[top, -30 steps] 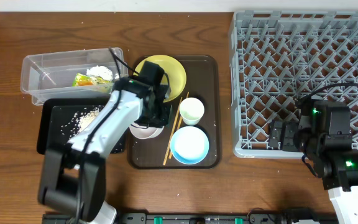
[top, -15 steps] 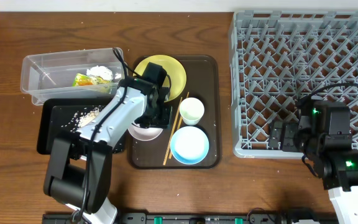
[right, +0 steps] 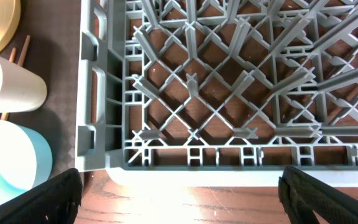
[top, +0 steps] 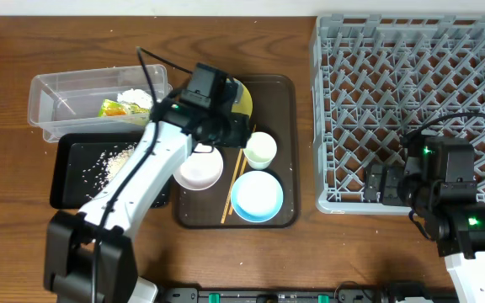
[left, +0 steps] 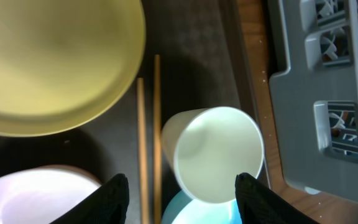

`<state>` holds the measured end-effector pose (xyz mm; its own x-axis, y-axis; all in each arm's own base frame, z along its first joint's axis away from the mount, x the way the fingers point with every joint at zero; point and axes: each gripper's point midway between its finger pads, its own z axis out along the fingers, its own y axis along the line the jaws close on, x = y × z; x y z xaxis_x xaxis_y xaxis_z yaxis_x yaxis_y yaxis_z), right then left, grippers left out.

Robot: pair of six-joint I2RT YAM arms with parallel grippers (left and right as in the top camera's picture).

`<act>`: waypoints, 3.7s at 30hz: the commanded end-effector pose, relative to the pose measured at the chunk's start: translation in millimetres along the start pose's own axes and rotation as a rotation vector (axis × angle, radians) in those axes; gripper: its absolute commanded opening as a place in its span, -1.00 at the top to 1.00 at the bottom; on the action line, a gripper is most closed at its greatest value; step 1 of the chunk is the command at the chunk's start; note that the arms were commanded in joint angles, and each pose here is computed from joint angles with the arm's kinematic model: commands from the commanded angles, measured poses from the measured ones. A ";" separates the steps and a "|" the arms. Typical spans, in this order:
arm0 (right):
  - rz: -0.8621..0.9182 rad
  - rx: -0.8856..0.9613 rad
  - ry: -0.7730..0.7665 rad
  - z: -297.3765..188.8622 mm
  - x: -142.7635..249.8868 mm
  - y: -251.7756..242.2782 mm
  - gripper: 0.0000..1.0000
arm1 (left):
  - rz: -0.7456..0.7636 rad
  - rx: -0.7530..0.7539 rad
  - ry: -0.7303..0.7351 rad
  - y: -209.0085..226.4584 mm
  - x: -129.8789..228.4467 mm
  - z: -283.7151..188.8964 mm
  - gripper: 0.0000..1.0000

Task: Sort waste into correct bins and load items into the dishwasher rack

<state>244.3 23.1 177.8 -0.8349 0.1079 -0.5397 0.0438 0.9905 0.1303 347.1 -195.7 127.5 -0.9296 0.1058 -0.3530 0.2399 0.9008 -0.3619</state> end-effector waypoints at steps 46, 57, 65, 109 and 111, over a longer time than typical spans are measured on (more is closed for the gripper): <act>-0.382 -1.019 -0.091 -23.0 -28.1 153.1 -0.97 | -0.195 1.025 0.101 -60.5 -42.2 -62.6 0.88; -0.535 -1.111 -0.256 -7.4 -57.7 171.9 -0.99 | -0.142 1.053 0.194 -99.1 -21.8 -55.1 0.88; -0.611 -1.210 -0.352 -26.1 -66.2 180.9 -0.88 | -0.147 1.095 0.221 -102.5 -19.3 -62.2 0.88; -0.525 -1.124 -0.295 -11.3 -70.7 182.3 0.78 | -0.135 0.876 0.129 -91.5 -25.1 -25.1 -0.18; -0.470 -1.050 -0.265 0.7 -73.7 176.4 0.98 | -0.169 0.699 0.088 -68.0 -27.2 -2.7 -0.21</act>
<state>301.9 189.8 249.0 -0.4190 -0.1160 -0.9005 -0.8791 0.2999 0.3704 327.3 -273.1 204.1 -0.9802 0.1537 -0.1251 0.1554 0.2045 -0.9665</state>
